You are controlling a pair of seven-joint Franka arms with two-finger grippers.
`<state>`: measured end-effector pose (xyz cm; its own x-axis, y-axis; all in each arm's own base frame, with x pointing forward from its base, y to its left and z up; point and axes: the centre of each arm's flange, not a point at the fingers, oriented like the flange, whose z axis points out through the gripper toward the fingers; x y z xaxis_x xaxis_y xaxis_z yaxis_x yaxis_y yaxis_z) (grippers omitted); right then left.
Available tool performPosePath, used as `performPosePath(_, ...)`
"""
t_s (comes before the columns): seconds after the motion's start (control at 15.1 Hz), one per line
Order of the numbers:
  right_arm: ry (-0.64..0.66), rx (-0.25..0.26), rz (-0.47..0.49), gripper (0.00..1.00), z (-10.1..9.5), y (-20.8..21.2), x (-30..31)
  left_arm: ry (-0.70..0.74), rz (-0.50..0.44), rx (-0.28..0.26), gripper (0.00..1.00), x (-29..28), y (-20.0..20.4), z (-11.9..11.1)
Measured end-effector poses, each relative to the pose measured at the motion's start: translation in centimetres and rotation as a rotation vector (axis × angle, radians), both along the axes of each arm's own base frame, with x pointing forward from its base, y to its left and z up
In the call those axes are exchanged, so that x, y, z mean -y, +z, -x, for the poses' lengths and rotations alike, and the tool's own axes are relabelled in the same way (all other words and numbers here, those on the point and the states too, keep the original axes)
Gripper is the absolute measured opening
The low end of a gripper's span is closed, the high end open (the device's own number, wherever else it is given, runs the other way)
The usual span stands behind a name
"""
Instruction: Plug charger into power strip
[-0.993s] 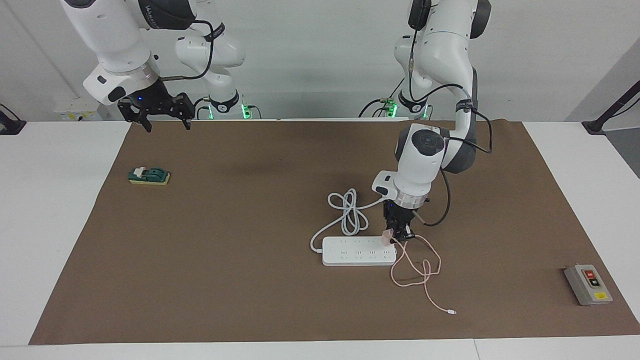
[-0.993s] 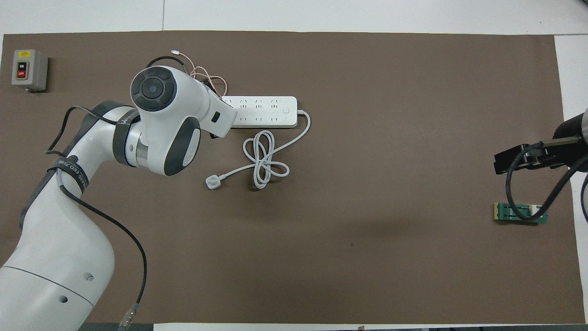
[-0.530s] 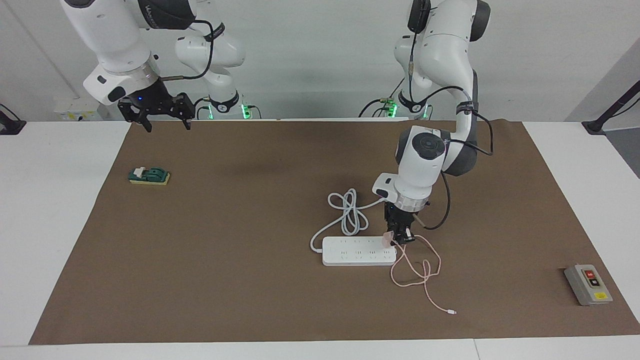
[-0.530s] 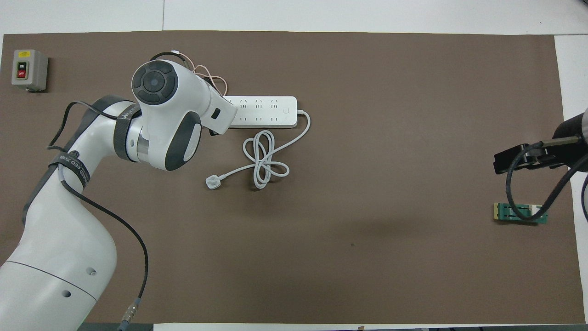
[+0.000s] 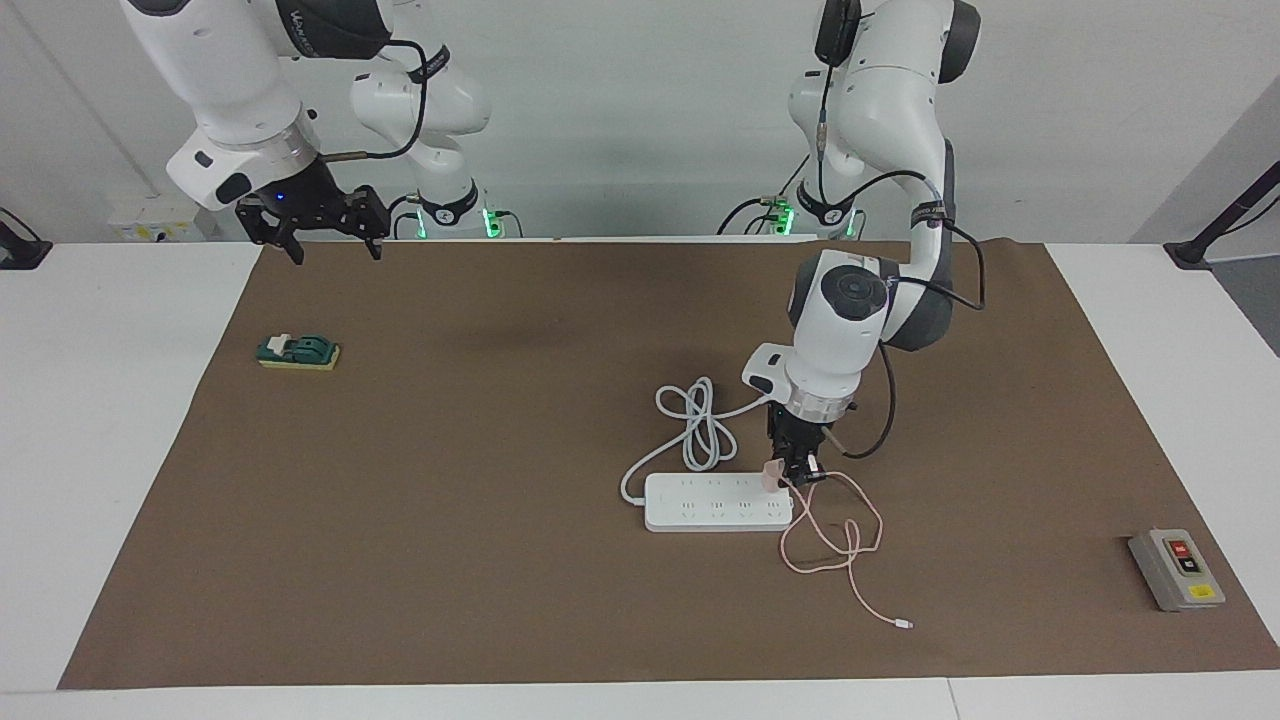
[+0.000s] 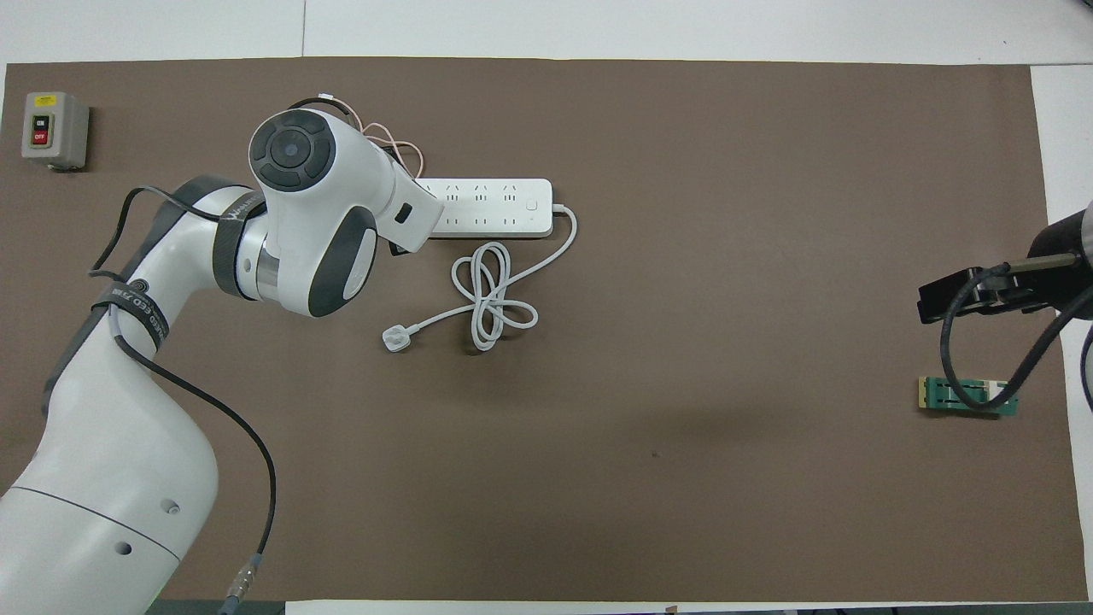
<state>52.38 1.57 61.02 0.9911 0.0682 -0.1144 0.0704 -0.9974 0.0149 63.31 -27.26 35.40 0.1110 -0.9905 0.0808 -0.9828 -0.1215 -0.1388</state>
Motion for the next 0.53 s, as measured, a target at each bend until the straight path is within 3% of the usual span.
performPosePath(0.53, 0.0, 0.0, 0.0, 1.0, 0.0, 0.0, 0.0, -0.023, 0.003, -0.007, 0.3, 0.8, 0.01, 0.52)
